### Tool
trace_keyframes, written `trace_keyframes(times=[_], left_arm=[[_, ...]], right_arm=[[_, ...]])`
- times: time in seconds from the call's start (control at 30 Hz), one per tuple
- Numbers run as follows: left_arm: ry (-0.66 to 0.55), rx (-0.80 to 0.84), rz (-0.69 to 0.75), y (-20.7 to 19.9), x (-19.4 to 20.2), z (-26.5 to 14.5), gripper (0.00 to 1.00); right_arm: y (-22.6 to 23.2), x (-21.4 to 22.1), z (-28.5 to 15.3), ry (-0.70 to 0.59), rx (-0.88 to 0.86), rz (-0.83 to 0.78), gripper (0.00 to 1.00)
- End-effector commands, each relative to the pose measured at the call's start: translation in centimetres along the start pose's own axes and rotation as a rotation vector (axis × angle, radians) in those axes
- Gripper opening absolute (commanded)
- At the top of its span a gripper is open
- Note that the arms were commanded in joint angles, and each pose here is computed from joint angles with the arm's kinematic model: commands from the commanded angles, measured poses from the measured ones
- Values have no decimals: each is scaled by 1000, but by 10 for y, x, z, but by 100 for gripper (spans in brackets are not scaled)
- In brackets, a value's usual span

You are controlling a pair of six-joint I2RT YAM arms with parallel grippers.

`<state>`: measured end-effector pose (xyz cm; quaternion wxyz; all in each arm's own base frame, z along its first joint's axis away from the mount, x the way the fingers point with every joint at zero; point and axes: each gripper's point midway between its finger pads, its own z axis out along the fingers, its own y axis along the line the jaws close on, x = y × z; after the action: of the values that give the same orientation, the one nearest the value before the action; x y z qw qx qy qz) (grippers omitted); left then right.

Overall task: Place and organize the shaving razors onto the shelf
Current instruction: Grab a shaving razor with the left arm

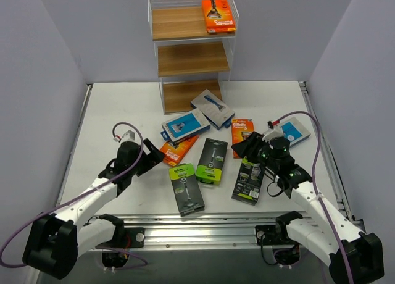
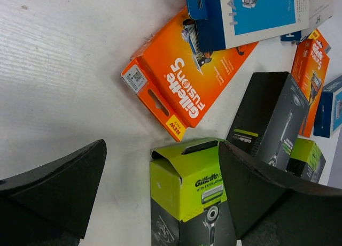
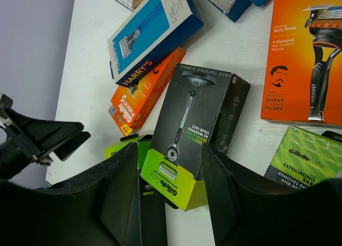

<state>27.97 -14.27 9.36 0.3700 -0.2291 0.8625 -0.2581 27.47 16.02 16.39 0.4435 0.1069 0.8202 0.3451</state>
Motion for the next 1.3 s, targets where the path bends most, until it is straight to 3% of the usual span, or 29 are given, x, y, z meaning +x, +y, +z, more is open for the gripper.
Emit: trace_keyframes(times=[0.0, 0.37, 0.6, 0.67, 0.97, 1.27], left_arm=[[-96, 125, -12, -30, -25, 10, 95], [-31, 60, -5, -4, -12, 57, 100], [-26, 82, 0, 1, -17, 73, 80], [-23, 79, -6, 5, -17, 78, 69], [-16, 85, 2, 10, -13, 89, 48], [-23, 122, 2, 0, -17, 87, 5]], right_arm=[[7, 0, -1, 11, -56, -8, 47], [-9, 0, 6, 25, -44, 30, 42], [-23, -4, 6, 16, -17, 47, 38], [-28, -5, 6, 17, -6, 49, 36], [-44, -7, 4, 18, 30, 52, 30], [-49, -8, 4, 22, 39, 60, 29]])
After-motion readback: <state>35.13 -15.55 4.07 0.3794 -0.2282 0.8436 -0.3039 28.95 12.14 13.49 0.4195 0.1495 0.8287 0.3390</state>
